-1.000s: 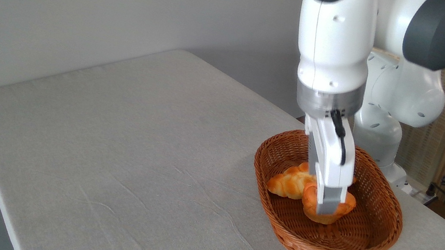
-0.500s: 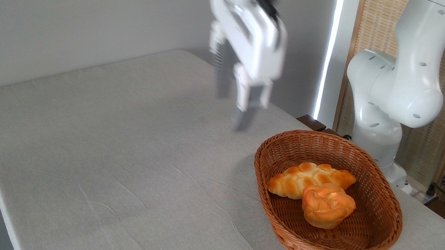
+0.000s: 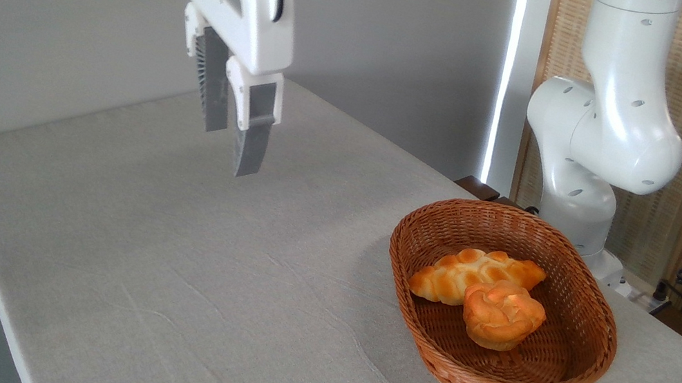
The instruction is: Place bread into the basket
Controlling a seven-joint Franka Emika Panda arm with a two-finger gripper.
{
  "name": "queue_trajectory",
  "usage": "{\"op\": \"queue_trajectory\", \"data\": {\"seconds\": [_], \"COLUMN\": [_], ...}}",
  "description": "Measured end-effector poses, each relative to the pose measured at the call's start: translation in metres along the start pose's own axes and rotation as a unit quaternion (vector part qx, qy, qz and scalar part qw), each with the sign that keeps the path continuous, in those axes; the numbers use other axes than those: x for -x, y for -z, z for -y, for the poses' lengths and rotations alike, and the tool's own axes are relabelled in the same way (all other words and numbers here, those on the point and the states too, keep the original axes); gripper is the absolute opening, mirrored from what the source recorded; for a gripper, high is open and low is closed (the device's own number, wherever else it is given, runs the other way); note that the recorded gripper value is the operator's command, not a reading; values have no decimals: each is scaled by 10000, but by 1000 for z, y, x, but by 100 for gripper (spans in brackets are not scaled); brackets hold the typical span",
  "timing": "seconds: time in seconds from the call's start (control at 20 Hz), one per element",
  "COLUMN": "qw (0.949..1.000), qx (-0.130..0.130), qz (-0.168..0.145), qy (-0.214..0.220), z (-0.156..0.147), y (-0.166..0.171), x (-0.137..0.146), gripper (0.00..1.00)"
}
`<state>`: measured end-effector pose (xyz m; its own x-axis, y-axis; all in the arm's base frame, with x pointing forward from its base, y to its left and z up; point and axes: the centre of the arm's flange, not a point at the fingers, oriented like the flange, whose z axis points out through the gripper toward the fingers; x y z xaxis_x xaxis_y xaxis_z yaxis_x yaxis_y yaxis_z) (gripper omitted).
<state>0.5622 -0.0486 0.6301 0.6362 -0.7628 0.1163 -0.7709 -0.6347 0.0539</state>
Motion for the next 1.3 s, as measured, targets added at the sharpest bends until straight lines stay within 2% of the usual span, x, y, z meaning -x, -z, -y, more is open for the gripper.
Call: {"op": "queue_trajectory", "data": {"seconds": [0.15,0.4,0.6,1.05,1.3], "qw": [10000,9990,9987,9984,9982], "qx": [6,-17,-159,-131,-33], "qz": [7,18,127,199,297], "qy": [13,444,462,510,524], "z": [1,7,7,8,7], "y": [-2,0,-2,-5,-7], "x": [-4,2,5,14,18], "gripper": [100,100,100,100,100]}}
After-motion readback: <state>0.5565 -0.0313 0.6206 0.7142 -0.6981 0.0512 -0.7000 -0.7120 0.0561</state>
